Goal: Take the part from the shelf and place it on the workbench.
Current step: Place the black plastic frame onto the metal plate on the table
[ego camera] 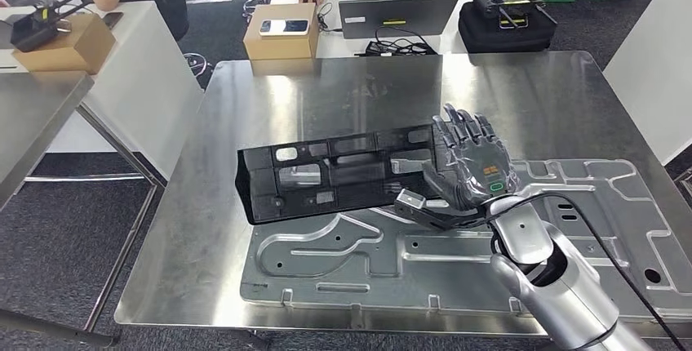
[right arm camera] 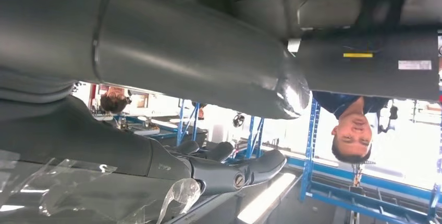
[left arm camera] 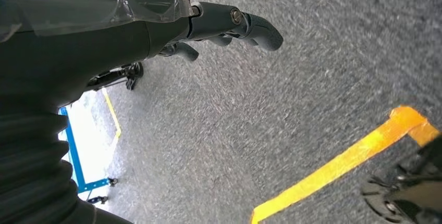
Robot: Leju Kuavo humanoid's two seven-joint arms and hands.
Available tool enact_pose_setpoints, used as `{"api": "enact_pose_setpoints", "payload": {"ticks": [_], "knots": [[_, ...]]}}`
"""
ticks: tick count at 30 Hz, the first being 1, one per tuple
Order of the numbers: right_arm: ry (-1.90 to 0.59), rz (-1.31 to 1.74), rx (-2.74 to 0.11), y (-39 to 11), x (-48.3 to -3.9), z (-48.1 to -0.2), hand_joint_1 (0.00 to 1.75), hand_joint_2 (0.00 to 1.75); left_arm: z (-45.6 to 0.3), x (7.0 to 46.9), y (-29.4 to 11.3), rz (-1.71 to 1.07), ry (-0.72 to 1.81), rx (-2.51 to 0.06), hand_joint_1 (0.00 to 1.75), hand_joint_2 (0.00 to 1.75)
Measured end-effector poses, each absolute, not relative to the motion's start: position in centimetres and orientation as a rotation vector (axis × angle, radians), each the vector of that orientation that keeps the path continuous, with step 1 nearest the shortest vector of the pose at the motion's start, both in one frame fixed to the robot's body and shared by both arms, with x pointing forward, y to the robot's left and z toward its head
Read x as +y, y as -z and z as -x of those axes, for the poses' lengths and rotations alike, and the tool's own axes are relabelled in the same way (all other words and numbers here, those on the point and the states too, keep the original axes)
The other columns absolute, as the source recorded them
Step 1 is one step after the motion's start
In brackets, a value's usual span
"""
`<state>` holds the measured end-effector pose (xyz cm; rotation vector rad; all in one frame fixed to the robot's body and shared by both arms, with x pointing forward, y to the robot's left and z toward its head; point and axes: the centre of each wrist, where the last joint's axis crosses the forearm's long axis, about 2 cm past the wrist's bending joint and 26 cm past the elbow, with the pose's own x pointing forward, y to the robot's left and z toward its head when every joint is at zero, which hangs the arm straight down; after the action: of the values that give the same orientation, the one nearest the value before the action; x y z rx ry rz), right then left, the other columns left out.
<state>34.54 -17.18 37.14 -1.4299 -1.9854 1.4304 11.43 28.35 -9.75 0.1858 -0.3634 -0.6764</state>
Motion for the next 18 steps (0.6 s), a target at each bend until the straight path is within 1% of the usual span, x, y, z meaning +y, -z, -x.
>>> {"api": "enact_pose_setpoints", "payload": {"ticks": [4, 8, 12, 18], "knots": [[-1.432, 1.427, -1.985, -37.0, -17.2, -34.5, 0.00, 0.00, -11.2, 28.2, 9.8, -0.176, 0.677, -0.360, 0.00, 1.75], [-1.359, 1.438, -2.000, -37.4, -17.9, -34.7, 0.00, 0.00, -11.3, 28.4, 9.8, -0.181, 0.675, -0.362, 0.00, 1.75], [-1.354, 1.443, -1.999, -37.5, -18.3, -34.7, 0.00, 0.00, -11.2, 28.2, 9.8, -0.175, 0.676, -0.362, 0.00, 0.00], [-1.367, 1.430, -1.985, -36.8, -18.4, -34.7, 0.00, 0.00, -11.2, 27.6, 9.8, -0.158, 0.679, -0.373, 0.00, 0.00]]}}
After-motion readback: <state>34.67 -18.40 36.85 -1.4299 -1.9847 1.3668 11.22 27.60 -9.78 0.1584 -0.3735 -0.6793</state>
